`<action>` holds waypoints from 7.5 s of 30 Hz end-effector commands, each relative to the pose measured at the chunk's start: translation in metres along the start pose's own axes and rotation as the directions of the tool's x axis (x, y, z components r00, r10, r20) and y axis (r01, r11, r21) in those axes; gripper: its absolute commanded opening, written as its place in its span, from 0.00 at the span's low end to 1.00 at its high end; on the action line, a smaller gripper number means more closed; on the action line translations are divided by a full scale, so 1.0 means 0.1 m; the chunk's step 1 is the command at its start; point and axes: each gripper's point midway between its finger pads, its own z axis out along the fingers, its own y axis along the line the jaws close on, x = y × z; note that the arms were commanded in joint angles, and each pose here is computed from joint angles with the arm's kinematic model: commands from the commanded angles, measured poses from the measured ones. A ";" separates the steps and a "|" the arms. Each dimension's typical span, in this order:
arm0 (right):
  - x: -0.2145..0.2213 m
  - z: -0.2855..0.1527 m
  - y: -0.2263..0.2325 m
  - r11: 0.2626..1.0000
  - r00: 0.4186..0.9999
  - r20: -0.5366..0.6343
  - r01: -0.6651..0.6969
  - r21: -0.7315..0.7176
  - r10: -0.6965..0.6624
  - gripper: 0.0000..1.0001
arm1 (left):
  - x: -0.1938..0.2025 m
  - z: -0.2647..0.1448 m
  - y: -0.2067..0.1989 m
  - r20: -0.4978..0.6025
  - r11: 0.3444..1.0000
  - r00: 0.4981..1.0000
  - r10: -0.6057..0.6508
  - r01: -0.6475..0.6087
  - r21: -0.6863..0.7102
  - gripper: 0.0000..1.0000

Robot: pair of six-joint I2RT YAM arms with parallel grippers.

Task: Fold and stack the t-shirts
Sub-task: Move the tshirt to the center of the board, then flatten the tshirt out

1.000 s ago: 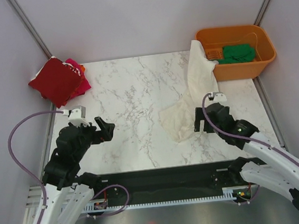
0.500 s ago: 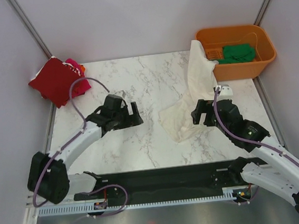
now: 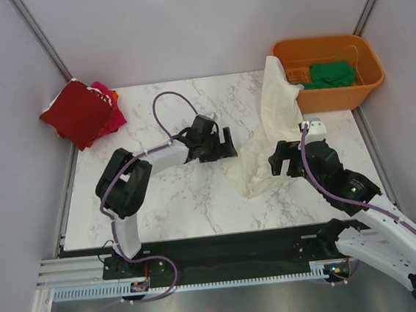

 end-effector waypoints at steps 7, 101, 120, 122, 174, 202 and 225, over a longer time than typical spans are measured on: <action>-0.14 -0.06 -0.14 0.995 0.997 0.038 0.060 0.074 -0.063 0.98 | 0.17 0.31 -0.36 -0.040 0.996 0.999 -0.008 0.012 0.093 0.44; 0.34 0.75 0.37 0.972 0.960 -0.208 0.210 0.106 -0.185 0.98 | 0.11 -2.83 1.25 0.410 0.966 0.912 0.013 0.093 -0.239 0.02; -0.08 2.73 -0.24 0.972 0.951 -0.306 0.122 0.202 -0.056 0.75 | 0.12 -2.82 1.26 0.407 0.966 0.913 0.011 0.095 -0.240 0.02; -0.11 2.83 -0.29 0.974 0.951 -0.305 0.111 0.197 -0.047 0.74 | 0.12 -2.82 1.26 0.405 0.966 0.914 0.013 0.093 -0.240 0.02; -2.33 -2.51 0.77 0.857 0.673 0.735 0.330 -0.395 0.080 0.00 | -0.20 -6.33 -0.85 0.883 0.760 0.087 0.462 -0.553 -0.343 0.02; -2.13 1.65 -0.42 0.963 0.975 0.191 0.063 0.260 -0.116 0.98 | -3.59 -2.85 0.68 0.614 0.883 0.661 0.430 -0.450 -0.134 1.00; -0.20 0.93 0.29 0.971 0.969 -0.198 -0.183 -0.155 0.151 0.98 | -0.92 -2.34 2.08 0.252 0.866 0.965 -0.076 0.189 -0.462 0.96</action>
